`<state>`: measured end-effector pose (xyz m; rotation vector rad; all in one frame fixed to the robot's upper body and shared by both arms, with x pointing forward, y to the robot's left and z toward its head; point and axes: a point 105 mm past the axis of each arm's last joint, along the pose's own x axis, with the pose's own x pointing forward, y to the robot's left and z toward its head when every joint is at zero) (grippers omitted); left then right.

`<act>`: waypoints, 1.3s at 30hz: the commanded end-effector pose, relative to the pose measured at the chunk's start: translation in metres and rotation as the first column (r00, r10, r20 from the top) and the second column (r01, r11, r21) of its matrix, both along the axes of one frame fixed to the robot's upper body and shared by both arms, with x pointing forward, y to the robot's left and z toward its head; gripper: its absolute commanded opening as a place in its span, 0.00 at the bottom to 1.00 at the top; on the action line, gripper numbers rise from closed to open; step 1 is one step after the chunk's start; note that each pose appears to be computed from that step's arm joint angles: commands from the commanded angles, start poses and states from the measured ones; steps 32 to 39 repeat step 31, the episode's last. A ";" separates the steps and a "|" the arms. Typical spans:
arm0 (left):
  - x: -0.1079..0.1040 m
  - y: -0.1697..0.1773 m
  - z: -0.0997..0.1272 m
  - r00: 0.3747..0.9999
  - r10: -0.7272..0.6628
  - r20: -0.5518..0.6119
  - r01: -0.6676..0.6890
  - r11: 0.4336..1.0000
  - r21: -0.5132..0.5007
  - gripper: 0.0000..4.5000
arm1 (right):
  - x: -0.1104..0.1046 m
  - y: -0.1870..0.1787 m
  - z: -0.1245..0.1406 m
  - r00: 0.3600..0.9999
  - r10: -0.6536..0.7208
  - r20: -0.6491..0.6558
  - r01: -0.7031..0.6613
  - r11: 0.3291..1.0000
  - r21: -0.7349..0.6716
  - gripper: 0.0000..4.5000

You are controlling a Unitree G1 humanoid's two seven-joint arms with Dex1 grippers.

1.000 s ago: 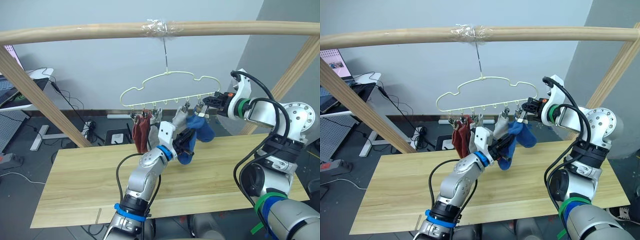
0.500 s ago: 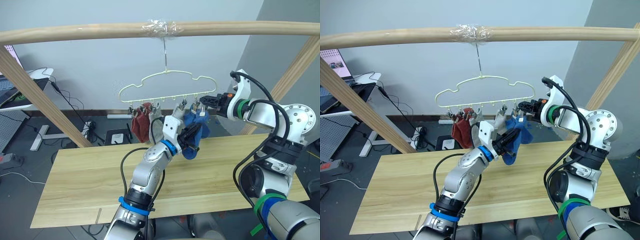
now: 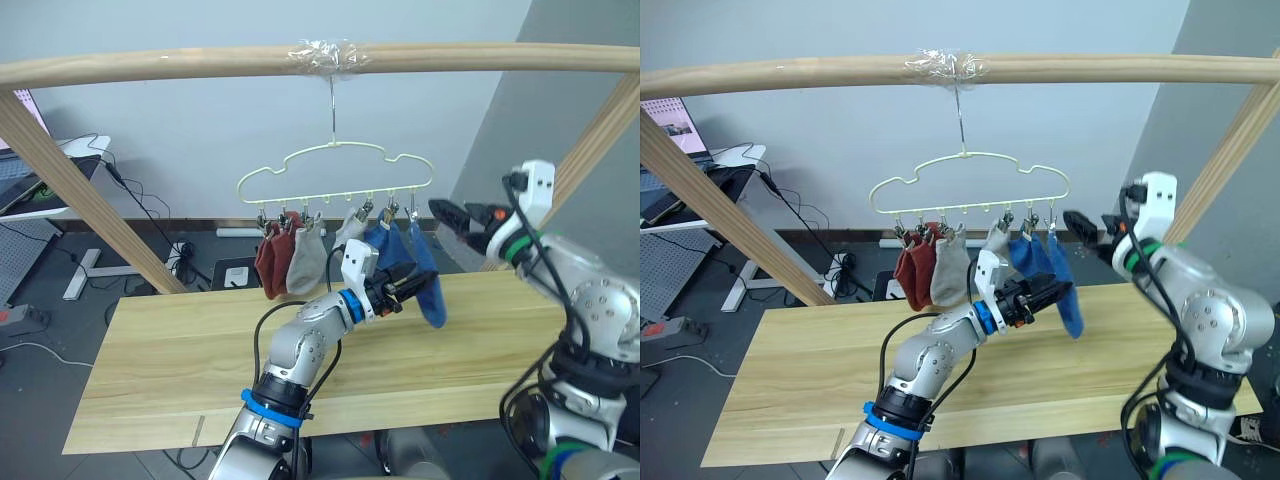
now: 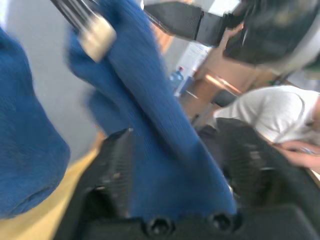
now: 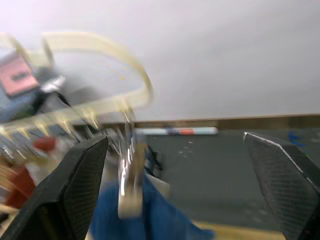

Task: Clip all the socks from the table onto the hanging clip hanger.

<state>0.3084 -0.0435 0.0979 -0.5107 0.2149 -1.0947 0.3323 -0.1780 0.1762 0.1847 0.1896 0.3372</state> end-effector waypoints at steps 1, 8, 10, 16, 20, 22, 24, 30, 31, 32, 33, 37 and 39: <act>0.001 0.023 -0.022 0.999 0.035 0.012 -0.036 0.996 0.087 0.93 | -0.014 -0.001 -0.021 0.997 0.005 0.076 0.004 0.992 -0.130 1.00; -0.011 0.101 -0.043 0.979 0.193 0.065 -0.203 0.948 0.244 1.00 | -0.034 0.006 -0.072 0.995 0.019 0.099 0.006 0.969 -0.245 1.00; -0.018 0.132 -0.043 0.960 0.269 0.075 -0.280 0.917 0.286 1.00 | -0.039 0.010 -0.077 0.992 0.053 0.116 -0.018 0.959 -0.284 1.00; -0.041 0.231 -0.065 0.865 0.476 0.161 -0.480 0.686 0.548 1.00 | -0.052 -0.004 -0.108 0.998 0.018 0.052 0.004 0.920 -0.393 1.00; -0.055 0.279 -0.081 0.781 0.600 0.171 -0.551 0.536 0.640 1.00 | -0.061 -0.020 -0.135 0.996 -0.083 -0.041 0.059 0.909 -0.413 1.00; -0.059 0.292 -0.089 0.749 0.634 0.193 -0.570 0.467 0.676 1.00 | -0.061 -0.026 -0.144 0.989 -0.133 -0.069 0.095 0.910 -0.403 1.00; -0.061 0.297 -0.093 0.736 0.643 0.213 -0.579 0.433 0.691 1.00 | -0.060 -0.029 -0.148 0.984 -0.162 -0.075 0.120 0.910 -0.397 1.00; -0.059 0.296 -0.101 0.754 0.628 0.192 -0.569 0.479 0.669 1.00 | -0.054 -0.031 -0.152 0.980 -0.188 -0.066 0.146 0.903 -0.405 1.00; -0.058 0.296 -0.100 0.760 0.622 0.186 -0.565 0.492 0.662 1.00 | -0.052 -0.032 -0.152 0.977 -0.200 -0.066 0.158 0.902 -0.403 1.00; -0.058 0.296 -0.100 0.760 0.622 0.186 -0.565 0.492 0.662 1.00 | -0.052 -0.032 -0.152 0.977 -0.200 -0.066 0.158 0.902 -0.403 1.00; -0.058 0.296 -0.100 0.760 0.622 0.186 -0.565 0.492 0.662 1.00 | -0.052 -0.032 -0.152 0.977 -0.200 -0.066 0.158 0.902 -0.403 1.00; -0.058 0.296 -0.100 0.760 0.622 0.186 -0.565 0.492 0.662 1.00 | -0.052 -0.032 -0.152 0.977 -0.200 -0.066 0.158 0.902 -0.403 1.00; -0.058 0.296 -0.100 0.760 0.622 0.186 -0.565 0.492 0.662 1.00 | -0.052 -0.032 -0.152 0.977 -0.200 -0.066 0.158 0.902 -0.403 1.00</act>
